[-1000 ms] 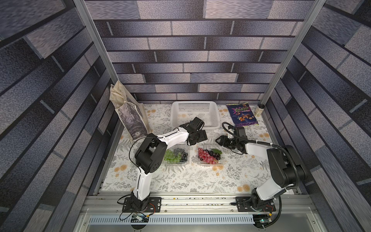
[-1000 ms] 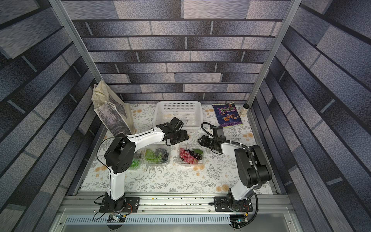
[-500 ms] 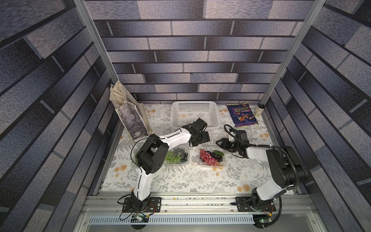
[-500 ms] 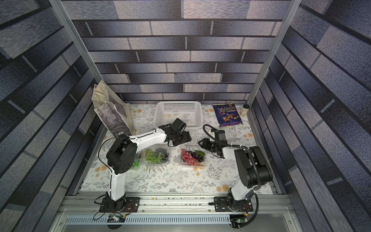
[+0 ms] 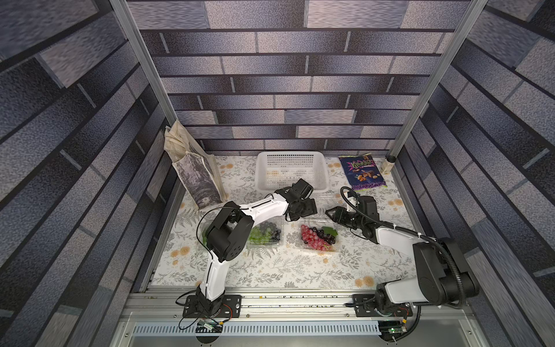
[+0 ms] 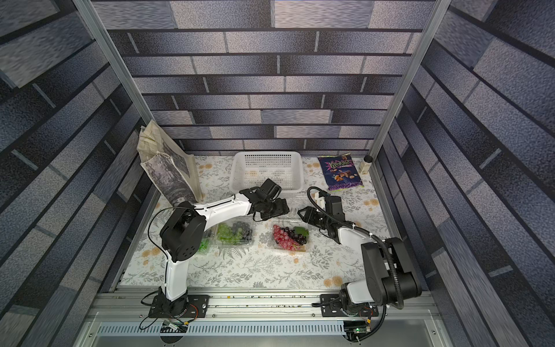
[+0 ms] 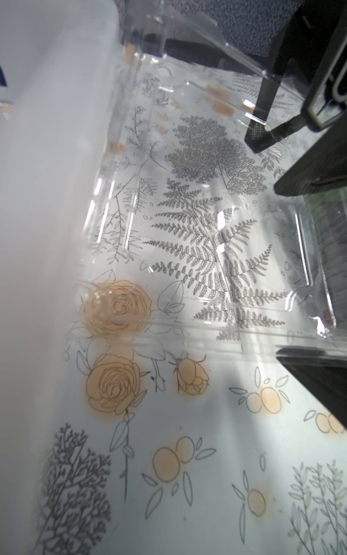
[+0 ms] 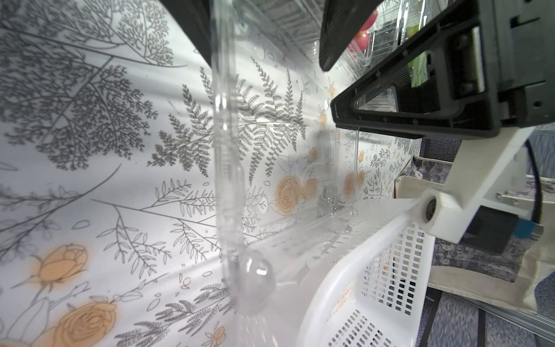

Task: Pack grapes into containers
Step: Close the packing box at the center of the board.

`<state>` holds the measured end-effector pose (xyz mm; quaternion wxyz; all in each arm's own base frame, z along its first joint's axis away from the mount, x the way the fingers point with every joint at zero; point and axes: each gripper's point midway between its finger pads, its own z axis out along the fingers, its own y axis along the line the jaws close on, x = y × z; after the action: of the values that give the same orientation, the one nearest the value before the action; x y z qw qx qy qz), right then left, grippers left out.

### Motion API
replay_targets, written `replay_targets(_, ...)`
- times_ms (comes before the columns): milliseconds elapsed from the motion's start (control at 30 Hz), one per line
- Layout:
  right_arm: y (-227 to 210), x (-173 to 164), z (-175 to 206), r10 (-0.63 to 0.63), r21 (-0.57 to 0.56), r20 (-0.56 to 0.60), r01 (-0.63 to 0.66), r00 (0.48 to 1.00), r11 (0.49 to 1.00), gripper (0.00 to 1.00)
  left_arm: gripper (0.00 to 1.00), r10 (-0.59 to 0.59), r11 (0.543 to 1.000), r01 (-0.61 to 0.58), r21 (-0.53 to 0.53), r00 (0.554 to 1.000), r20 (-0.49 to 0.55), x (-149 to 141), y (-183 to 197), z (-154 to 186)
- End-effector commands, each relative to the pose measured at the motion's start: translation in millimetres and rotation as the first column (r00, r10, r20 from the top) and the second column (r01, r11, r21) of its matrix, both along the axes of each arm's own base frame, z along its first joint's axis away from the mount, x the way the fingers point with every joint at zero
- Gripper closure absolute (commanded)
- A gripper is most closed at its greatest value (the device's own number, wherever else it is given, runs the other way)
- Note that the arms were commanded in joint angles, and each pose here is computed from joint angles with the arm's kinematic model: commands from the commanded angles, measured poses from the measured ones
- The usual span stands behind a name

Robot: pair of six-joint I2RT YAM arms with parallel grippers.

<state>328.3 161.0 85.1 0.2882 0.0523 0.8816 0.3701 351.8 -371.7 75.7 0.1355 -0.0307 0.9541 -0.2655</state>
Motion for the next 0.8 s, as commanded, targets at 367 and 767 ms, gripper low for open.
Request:
replay_targets(367, -7, -22, -7, 0.004, -0.027, -0.026, -0.005, 1.0, 1.0, 0.46, 0.18, -0.03, 0.999, 0.03, -0.016, 1.0, 0.002, -22, -7, 14)
replay_targets(767, -9, -20, 13, 0.0, -0.036, 0.029, 0.001, 1.0, 0.999, 0.45, 0.18, -0.002, 1.0, 0.003, -0.02, 0.999, 0.05, -11, 2, 31)
